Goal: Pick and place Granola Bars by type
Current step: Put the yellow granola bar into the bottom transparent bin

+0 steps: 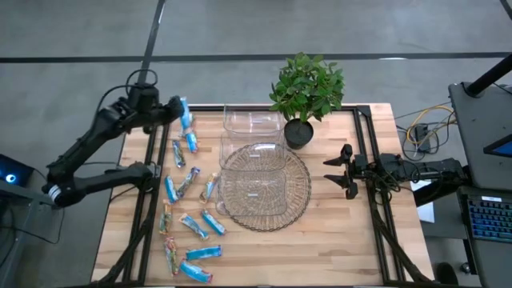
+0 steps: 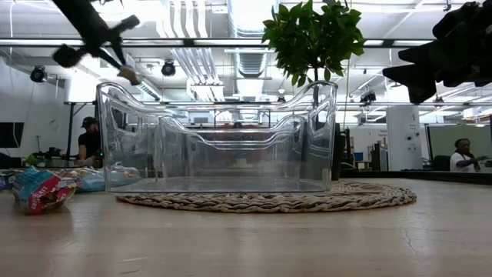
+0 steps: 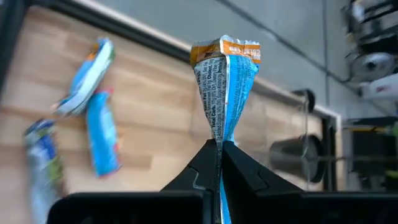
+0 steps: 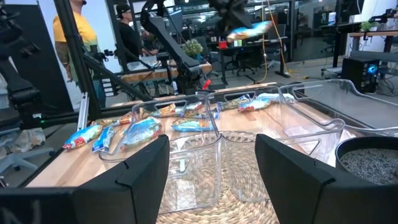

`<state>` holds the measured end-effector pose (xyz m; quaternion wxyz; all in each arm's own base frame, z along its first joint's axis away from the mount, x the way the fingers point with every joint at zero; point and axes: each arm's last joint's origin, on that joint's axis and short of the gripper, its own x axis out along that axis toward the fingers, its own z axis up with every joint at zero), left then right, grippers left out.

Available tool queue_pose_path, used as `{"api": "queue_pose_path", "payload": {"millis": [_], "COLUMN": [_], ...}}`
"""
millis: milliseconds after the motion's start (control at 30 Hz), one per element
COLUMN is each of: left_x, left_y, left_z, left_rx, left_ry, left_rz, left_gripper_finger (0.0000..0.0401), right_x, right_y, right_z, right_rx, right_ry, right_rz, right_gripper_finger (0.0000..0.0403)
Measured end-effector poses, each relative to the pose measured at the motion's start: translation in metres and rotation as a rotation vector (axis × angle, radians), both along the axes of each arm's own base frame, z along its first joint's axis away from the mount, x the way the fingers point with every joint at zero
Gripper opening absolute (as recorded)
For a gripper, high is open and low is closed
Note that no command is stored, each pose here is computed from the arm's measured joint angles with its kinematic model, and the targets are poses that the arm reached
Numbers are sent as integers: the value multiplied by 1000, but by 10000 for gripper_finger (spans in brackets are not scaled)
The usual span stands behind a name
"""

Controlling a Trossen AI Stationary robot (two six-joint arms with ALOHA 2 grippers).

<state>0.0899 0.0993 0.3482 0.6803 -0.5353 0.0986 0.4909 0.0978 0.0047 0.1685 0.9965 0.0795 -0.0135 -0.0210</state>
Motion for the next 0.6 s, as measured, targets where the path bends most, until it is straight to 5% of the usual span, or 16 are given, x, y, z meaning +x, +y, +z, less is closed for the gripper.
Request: {"api": "queue_pose_path", "payload": {"millis": [333, 467, 600], "left_x": [1, 30, 71], "left_y": [-28, -34, -46], "left_z": [21, 23, 24], "left_rx": [-148, -229, -202], "left_ry": [51, 75, 156], "left_rz": [-64, -128, -118], "left_gripper_finger": [0, 0, 0], "right_x": [0, 0, 0], "right_y": [0, 0, 0], "right_z": [0, 0, 0], "right_rx": [0, 0, 0], "right_ry": [0, 0, 0], "right_rz": [0, 0, 0], "right_gripper_finger": [226, 227, 229]}}
